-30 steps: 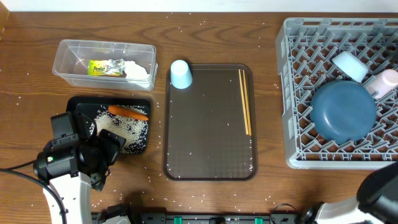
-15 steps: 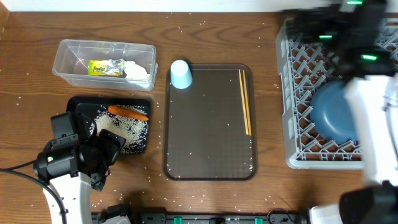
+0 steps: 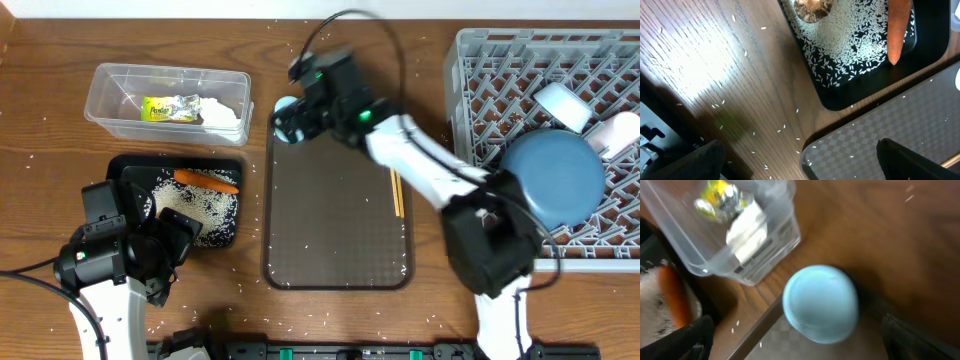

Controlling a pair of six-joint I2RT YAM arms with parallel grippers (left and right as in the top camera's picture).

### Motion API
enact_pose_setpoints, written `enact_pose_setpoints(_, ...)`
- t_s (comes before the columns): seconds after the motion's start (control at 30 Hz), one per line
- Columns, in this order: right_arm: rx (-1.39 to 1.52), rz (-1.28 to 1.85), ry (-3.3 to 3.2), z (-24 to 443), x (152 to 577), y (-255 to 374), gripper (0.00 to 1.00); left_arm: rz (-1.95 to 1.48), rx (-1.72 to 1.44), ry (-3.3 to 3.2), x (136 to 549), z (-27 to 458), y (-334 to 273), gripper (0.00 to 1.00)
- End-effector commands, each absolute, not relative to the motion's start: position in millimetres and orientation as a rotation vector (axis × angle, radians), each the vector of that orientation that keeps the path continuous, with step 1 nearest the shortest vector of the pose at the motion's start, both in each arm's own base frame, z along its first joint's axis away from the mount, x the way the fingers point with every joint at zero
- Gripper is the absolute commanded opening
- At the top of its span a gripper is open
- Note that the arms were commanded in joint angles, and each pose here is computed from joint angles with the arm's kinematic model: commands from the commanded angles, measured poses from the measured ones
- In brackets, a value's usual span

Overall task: Sort waste into correct bins and load items into the dishwasher rack
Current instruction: 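Move the right gripper to the blue cup and grasp it, then carry the blue cup right and drop it into the rack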

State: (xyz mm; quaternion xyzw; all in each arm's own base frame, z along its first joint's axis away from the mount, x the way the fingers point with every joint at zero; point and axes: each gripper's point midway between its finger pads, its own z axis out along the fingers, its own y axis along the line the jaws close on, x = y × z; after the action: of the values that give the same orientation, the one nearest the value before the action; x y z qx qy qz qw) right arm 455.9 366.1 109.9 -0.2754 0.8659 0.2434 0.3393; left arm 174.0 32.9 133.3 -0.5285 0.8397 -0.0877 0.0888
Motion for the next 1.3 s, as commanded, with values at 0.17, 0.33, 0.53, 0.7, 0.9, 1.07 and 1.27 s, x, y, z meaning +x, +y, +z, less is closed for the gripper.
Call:
enact_pose_setpoints(0.17, -0.676, 0.438, 2.234, 89, 475, 374, 0.99, -0.242, -1.571, 2.495, 172, 134, 36, 0.98)
enact_pose_setpoints(0.33, -0.660, 0.440, 2.214, 81, 484, 374, 0.99, -0.242, -1.571, 2.494, 172, 134, 36, 0.98)
enact_pose_setpoints(0.53, -0.635, 0.446, 2.207, 58, 495, 376, 0.99, -0.242, -1.571, 2.495, 172, 134, 36, 0.98)
enact_pose_setpoints(0.7, -0.584, 0.474, 2.211, 46, 499, 379, 0.99, -0.242, -1.571, 2.495, 172, 134, 36, 0.98)
enact_pose_setpoints(0.9, -0.583, 0.474, 2.210, 43, 500, 380, 0.87, -0.242, -1.571, 2.495, 172, 134, 36, 0.98)
enact_pose_setpoints(1.07, -0.574, 0.475, 2.204, 49, 504, 379, 0.66, -0.242, -1.571, 2.495, 172, 134, 36, 0.98)
enact_pose_setpoints(1.27, -0.544, 0.466, 2.226, 72, 510, 369, 0.57, -0.242, -1.571, 2.495, 172, 134, 36, 0.98)
